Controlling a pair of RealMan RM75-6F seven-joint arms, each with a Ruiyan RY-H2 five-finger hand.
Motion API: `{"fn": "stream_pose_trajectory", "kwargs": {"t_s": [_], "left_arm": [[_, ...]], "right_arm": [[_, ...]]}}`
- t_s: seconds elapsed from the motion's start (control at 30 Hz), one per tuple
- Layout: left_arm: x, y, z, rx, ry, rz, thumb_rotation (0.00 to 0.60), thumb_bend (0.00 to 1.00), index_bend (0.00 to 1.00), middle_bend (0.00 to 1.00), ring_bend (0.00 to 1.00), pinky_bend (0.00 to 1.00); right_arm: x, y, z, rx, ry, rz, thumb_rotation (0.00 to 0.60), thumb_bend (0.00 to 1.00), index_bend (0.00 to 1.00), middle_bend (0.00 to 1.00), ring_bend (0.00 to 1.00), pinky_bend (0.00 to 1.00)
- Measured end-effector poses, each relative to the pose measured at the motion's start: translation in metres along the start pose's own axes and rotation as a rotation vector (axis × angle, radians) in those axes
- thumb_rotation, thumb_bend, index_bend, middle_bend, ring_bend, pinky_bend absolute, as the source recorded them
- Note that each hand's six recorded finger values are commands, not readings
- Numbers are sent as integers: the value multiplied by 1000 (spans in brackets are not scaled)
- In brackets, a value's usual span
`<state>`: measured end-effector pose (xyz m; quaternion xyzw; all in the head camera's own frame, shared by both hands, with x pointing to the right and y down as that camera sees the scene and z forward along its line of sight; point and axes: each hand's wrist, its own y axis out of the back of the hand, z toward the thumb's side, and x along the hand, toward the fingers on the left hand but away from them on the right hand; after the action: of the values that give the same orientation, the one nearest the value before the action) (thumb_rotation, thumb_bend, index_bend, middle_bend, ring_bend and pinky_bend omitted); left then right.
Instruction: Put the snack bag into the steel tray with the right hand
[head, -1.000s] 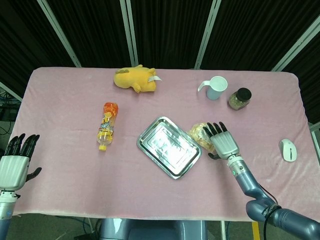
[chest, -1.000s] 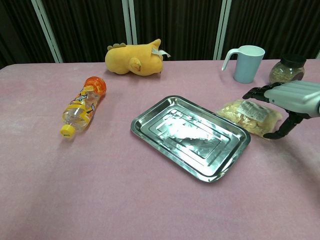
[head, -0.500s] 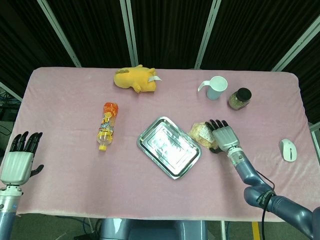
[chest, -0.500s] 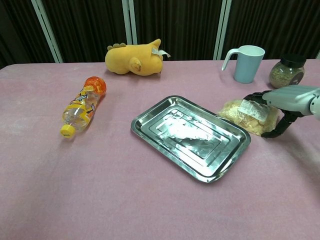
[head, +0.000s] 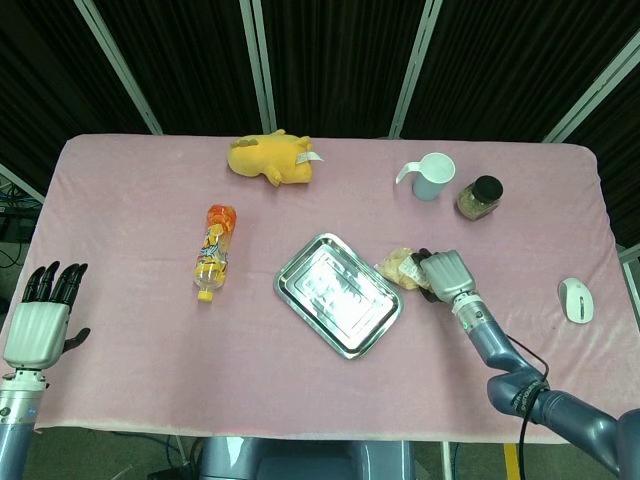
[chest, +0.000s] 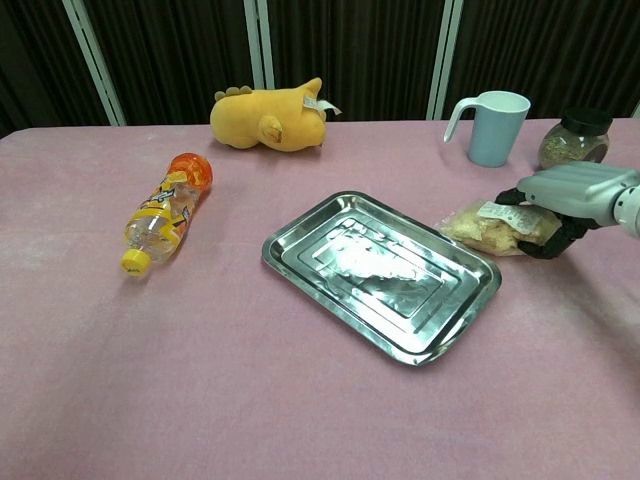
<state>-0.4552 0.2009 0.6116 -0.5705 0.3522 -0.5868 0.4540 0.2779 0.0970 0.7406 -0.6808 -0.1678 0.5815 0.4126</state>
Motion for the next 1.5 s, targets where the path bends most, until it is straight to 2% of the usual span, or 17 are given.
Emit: {"fn": "stream_pose_trajectory", "kwargs": {"t_s": [0.27,0.53,0.63,0.73,0.8,0.83,0.87,0.9,1.0,1.1,1.23,1.5], "left_arm": [[-5,7,4,-27,-22,15,600,58,34,116,19,91],[-7,14,5,-61,-41,27,600,58,34,116,19,91],[-8,17,5,-71,-48,31,600,58,34,116,19,90],[-10,21,3,-85,-50,40,600,57,34,116,19,90],[-11,24,1,-95,-51,47,600,57,34,116,19,90],[-11,25,0,-99,-53,50,600,58,34,117,19,90],[-12,27,-1,-103,-55,53,600,58,34,117,19,90],[-13,28,-1,-106,-57,54,600,58,34,117,19,90],[-15,30,-2,-113,-64,56,600,57,34,119,19,90],[-18,31,-3,-117,-69,55,600,57,34,119,19,90],[-19,31,-4,-118,-70,53,600,58,34,120,19,90],[-23,35,-2,-122,-77,68,600,58,34,120,19,90]], "right_arm": [[10,29,22,18,60,-115,600,509,806,771,775,1000],[27,62,81,29,185,-197,600,509,806,771,775,1000],[31,68,103,37,226,-210,600,510,796,770,769,995],[35,69,130,33,267,-209,600,509,599,662,651,878],[36,66,145,26,284,-198,600,510,288,443,467,689],[37,64,152,24,291,-192,600,509,208,384,419,637],[38,61,159,22,297,-185,600,507,81,273,324,536],[40,57,167,19,303,-176,600,497,18,189,250,451],[40,46,182,-3,301,-141,600,435,0,50,103,283],[37,38,185,-21,278,-117,600,329,0,1,10,167],[30,36,177,-12,227,-124,600,260,0,0,0,127],[35,53,146,6,145,-177,600,251,0,0,0,96]]}}
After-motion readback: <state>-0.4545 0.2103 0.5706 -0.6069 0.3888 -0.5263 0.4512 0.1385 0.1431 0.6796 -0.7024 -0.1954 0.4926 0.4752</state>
